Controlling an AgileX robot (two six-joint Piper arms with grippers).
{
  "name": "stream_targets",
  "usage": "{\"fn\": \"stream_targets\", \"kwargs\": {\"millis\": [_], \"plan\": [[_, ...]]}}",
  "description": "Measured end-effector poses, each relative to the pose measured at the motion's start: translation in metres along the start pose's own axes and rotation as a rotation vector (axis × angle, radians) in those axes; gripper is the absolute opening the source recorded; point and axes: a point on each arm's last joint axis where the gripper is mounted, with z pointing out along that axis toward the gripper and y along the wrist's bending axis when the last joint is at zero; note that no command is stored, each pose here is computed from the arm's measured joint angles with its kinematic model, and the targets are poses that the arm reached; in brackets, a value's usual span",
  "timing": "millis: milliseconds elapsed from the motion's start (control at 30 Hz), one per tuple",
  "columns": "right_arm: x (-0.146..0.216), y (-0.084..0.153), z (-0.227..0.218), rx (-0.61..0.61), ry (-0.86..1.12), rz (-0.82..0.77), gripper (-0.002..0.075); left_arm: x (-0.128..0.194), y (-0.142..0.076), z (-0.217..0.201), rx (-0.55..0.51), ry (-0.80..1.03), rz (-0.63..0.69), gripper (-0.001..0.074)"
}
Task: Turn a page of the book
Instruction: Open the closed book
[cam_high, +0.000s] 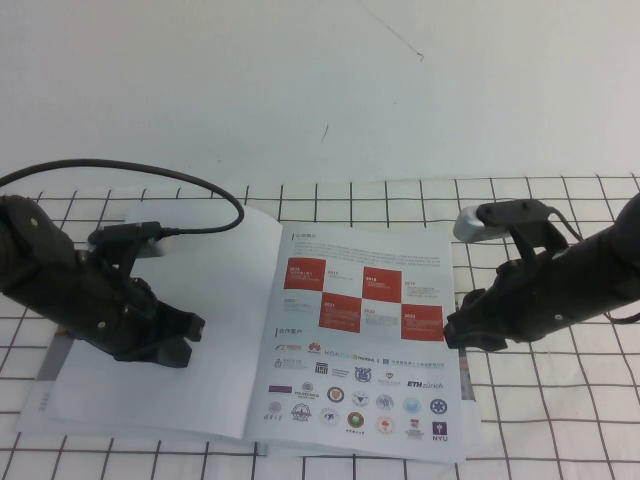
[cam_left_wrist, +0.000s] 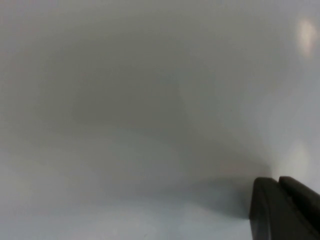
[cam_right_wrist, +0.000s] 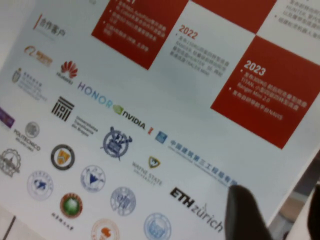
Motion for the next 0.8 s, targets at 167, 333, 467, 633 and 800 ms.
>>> {"fn": "stream_targets", "kwargs": {"millis": [167,333,467,633,800], "plan": [[-0.008,-0.007,0.02,-0.01,0.04,0.052,0.0351,0.0,-0.001,0.0,0.007,-0.004,-0.006,-0.0002],[-0.007,-0.014,0.038,-0.008,0.077,0.08,0.0365,0.0,-0.001,0.0,0.008,-0.004,-0.006,-0.0002],[-0.007,-0.015,0.042,-0.012,0.081,0.094,0.0368,0.0,-0.001,0.0,0.008,-0.004,-0.006,-0.0002],[-0.008,-0.013,0.043,-0.034,0.067,0.109,0.0368,0.0,-0.001,0.0,0.008,-0.004,-0.004,-0.0002],[-0.011,-0.011,0.044,-0.075,0.034,0.122,0.0369,0.0,-0.001,0.0,0.008,-0.004,-0.002,-0.0002]]}}
